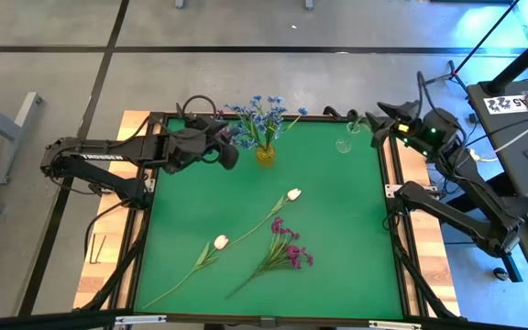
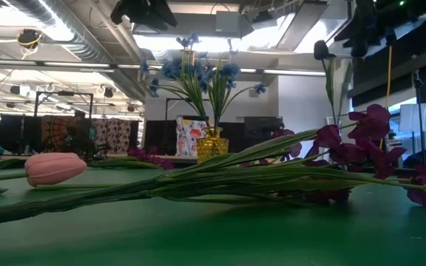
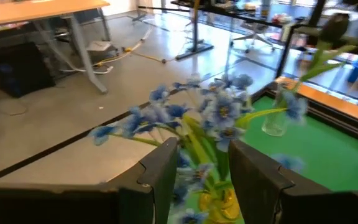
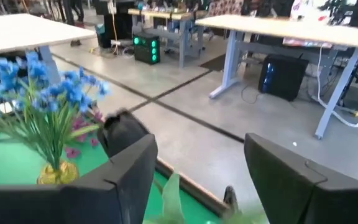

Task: Sort flowers into vase by color
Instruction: Put the top violet flowers into the transparent vase

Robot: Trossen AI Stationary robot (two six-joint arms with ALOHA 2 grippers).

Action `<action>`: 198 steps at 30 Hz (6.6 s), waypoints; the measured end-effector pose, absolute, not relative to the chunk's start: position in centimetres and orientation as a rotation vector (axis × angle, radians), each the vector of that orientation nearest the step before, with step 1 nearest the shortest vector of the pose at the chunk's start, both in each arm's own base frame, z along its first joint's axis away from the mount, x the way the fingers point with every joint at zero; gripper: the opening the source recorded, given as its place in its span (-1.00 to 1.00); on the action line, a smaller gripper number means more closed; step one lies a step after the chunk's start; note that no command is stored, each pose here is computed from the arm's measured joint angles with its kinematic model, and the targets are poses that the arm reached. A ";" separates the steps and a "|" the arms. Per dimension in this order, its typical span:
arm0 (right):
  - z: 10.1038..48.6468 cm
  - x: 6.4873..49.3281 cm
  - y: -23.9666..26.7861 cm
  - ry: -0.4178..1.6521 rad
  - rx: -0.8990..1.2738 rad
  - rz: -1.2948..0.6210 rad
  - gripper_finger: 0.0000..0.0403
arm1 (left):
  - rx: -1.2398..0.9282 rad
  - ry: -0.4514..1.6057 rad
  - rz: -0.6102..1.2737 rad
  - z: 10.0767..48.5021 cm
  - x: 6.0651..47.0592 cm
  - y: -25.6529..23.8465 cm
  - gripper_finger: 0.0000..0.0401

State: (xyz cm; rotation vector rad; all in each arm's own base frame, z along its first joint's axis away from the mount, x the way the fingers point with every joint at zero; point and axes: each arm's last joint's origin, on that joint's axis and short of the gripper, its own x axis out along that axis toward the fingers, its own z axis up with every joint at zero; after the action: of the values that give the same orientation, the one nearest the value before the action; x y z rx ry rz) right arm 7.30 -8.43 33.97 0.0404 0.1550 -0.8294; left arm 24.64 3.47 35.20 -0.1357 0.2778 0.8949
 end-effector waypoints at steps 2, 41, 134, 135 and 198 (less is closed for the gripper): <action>34.6 7.1 -8.3 0.143 0.033 -0.847 0.22 | -0.130 0.278 0.944 35.1 24.5 3.6 -0.30; 40.1 6.2 -4.7 -0.032 0.029 -0.236 0.22 | -0.427 1.030 1.321 26.8 19.9 14.4 -0.30; 39.0 6.1 -4.5 0.059 0.050 -0.224 0.22 | -0.765 0.589 1.276 24.6 11.4 11.6 -0.99; 39.1 6.1 -4.5 0.055 0.049 -0.222 0.22 | -0.759 0.534 1.260 25.2 11.1 11.2 -0.99; 37.3 27.0 -0.2 -0.175 0.051 0.118 0.22 | -0.229 -0.034 0.209 34.6 34.6 -4.2 -0.99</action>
State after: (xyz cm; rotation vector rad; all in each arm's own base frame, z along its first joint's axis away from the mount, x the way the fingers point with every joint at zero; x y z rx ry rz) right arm 27.04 -0.16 37.30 0.0514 -0.1746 0.1175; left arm 34.57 -4.16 34.62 -0.2288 -0.0344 0.2091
